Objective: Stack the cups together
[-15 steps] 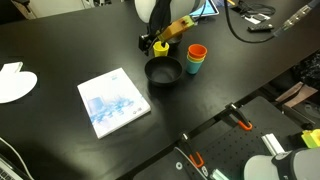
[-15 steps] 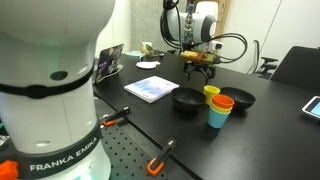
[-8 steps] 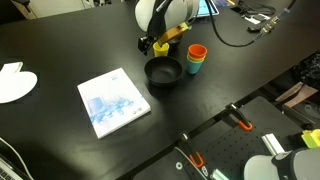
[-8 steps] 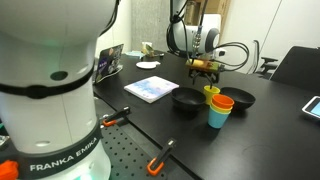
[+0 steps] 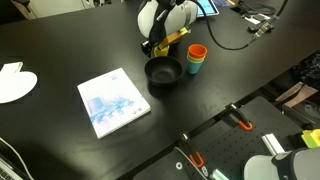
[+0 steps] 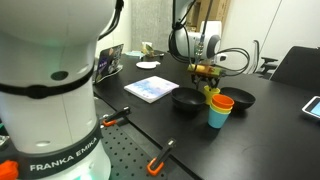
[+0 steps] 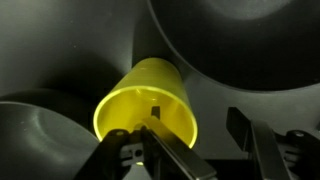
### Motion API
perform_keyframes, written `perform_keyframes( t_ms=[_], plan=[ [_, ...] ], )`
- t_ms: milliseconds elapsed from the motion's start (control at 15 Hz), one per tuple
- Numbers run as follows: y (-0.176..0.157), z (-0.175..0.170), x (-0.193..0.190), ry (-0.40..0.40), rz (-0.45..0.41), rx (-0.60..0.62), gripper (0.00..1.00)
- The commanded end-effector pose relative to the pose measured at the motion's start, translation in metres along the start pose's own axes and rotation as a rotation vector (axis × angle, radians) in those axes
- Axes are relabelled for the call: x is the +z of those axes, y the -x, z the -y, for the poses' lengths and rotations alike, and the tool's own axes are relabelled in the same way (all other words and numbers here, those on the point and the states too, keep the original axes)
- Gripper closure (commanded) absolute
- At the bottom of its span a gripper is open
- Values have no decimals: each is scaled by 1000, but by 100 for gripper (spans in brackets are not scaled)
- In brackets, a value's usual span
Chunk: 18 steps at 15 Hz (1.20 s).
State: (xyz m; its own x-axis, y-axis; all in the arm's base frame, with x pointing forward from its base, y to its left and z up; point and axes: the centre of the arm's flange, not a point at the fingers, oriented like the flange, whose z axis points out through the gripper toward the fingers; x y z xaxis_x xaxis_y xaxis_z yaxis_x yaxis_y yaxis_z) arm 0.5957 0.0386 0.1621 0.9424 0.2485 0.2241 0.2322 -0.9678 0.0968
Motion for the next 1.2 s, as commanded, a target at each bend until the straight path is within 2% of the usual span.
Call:
perform_keyframes(
  t_ms=[0, 200, 333, 467, 600, 1133],
  plan=[
    [-5, 1, 1, 10, -30, -16, 62],
    [-5, 1, -2, 13, -38, -8, 84],
    [-5, 0, -3, 16, -47, -5, 93],
    [-5, 0, -5, 27, -46, 2, 96],
    [-4, -2, -9, 49, -40, 7, 93],
    [-11, -4, -46, 195, -19, 55, 94]
  ],
)
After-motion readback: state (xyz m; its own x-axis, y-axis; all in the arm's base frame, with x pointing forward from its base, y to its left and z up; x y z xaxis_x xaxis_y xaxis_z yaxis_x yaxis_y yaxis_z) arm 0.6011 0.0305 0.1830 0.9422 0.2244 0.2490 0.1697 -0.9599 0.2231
